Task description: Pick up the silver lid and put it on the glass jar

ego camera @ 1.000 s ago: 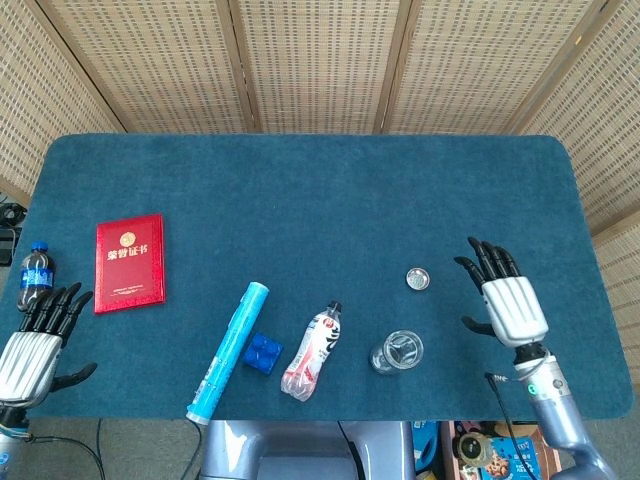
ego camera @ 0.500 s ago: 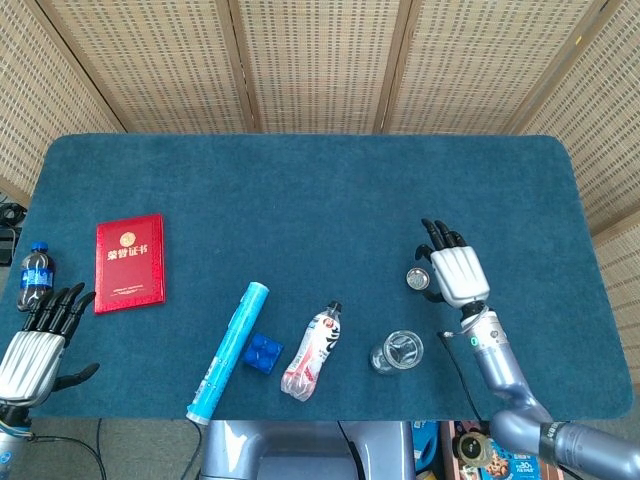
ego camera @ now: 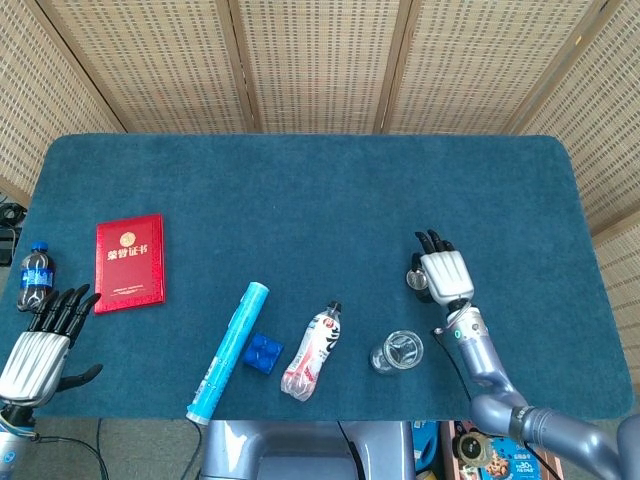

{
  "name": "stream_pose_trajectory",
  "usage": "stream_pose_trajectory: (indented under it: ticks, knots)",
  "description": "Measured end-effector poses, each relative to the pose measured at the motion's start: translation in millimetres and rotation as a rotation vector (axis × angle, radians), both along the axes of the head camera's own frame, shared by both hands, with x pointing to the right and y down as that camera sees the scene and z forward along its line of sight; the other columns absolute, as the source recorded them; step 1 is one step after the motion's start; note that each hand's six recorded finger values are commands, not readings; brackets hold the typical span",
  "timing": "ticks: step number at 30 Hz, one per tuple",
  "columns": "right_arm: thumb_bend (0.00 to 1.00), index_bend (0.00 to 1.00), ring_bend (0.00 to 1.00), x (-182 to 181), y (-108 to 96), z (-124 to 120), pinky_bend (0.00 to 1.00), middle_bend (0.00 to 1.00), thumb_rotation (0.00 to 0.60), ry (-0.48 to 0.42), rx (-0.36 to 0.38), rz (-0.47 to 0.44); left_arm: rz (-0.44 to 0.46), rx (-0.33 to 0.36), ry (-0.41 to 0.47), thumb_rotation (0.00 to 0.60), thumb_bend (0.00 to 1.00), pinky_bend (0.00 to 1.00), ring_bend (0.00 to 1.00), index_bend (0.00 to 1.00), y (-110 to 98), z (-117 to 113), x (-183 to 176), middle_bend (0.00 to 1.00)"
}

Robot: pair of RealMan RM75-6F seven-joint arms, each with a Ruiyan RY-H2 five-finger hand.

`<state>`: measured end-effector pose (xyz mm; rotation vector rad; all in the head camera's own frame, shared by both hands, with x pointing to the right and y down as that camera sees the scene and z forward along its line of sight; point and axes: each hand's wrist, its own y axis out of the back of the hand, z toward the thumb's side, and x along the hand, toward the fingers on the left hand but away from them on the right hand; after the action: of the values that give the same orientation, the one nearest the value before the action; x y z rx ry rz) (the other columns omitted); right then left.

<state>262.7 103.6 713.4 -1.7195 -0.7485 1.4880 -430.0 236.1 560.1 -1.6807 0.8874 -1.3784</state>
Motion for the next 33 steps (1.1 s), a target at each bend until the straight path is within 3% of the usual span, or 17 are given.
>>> stream_pose_trajectory:
  ticks: [10,33]
  knots:
    - [0.46,0.52,0.00,1.5,-5.1,13.8,0.27,0.19,0.600,0.021,-0.009,0.003,0.000,-0.008,-0.006,0.600,0.16,0.00,0.00,0.00,-0.7,4.1,0.5,0.00]
    - [0.48,0.54,0.00,11.8,-9.4,28.5,0.27,0.20,0.600,0.054,-0.028,0.028,0.004,-0.016,-0.010,0.600,0.16,0.00,0.00,0.00,-1.5,7.8,2.2,0.00]
